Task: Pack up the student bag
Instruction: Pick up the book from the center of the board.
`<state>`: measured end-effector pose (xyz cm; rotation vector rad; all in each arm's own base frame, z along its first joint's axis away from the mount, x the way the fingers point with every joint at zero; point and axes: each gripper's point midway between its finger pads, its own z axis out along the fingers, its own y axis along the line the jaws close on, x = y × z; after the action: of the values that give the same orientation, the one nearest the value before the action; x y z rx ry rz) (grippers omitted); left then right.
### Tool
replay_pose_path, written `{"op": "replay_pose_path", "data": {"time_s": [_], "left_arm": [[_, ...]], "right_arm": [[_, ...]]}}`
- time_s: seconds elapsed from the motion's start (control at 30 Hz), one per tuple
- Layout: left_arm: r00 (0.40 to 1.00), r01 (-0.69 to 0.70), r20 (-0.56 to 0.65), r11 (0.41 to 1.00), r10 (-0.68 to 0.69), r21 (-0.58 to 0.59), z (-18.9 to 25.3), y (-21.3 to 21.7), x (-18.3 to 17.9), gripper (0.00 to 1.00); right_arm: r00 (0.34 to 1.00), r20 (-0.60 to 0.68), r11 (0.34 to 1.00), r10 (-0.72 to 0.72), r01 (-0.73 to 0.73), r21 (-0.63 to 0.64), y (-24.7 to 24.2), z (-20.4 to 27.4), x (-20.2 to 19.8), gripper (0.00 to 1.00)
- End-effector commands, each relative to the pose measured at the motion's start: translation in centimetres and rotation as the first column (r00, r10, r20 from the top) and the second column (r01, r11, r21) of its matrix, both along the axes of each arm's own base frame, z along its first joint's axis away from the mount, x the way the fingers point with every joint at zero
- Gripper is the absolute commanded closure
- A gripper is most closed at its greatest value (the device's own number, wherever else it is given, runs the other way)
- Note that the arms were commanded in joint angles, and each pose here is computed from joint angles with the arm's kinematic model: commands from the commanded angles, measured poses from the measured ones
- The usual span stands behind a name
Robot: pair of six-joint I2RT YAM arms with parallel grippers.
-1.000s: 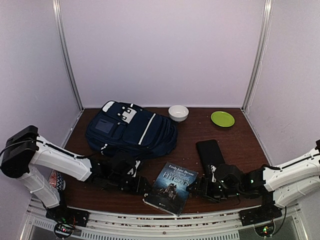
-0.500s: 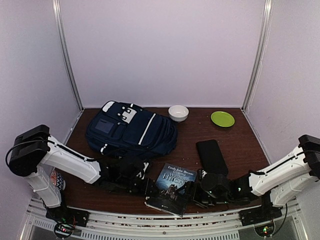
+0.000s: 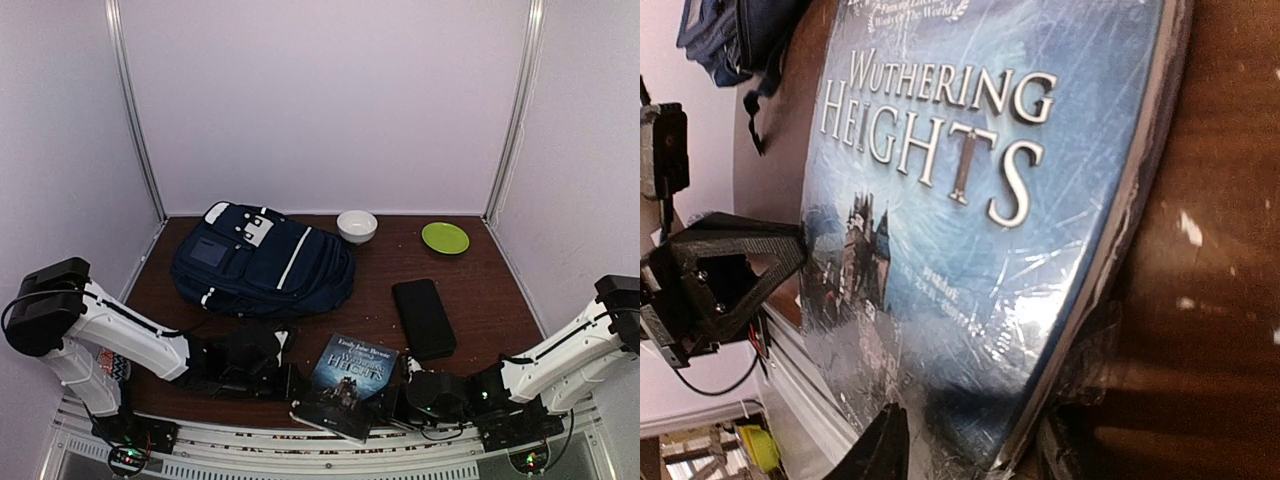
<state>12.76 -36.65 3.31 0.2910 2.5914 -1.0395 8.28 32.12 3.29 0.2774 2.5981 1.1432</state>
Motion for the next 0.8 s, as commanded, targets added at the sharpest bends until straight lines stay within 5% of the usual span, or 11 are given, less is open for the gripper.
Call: {"op": "replay_pose_path", "data": {"time_s": [0.0, 0.17, 0.43, 0.77], "left_arm": [[0.965, 0.245, -0.041, 0.944, -0.26, -0.222, 5.0, -5.1, -7.6, 0.93], [0.949, 0.296, -0.059, 0.937, -0.311, -0.186, 4.4, -5.6, -9.9, 0.95], [0.955, 0.27, -0.094, 0.956, -0.281, -0.117, 2.0, -4.3, -10.2, 0.96], [0.954, 0.269, -0.116, 0.96, -0.277, -0.079, 0.2, -4.4, -11.1, 0.96]], "right_arm": [[0.987, -0.005, 0.971, 0.162, -0.159, 0.178, 4.4, 6.3, -3.2, 0.58], [0.977, -0.022, 0.968, 0.21, -0.205, 0.142, 4.0, 5.9, -5.0, 0.57], [0.976, -0.123, 0.98, 0.182, -0.169, 0.108, 1.9, 2.6, -6.8, 0.3], [0.974, -0.18, 0.99, 0.139, -0.134, 0.037, -0.3, -0.7, -8.5, 0.28]]}}
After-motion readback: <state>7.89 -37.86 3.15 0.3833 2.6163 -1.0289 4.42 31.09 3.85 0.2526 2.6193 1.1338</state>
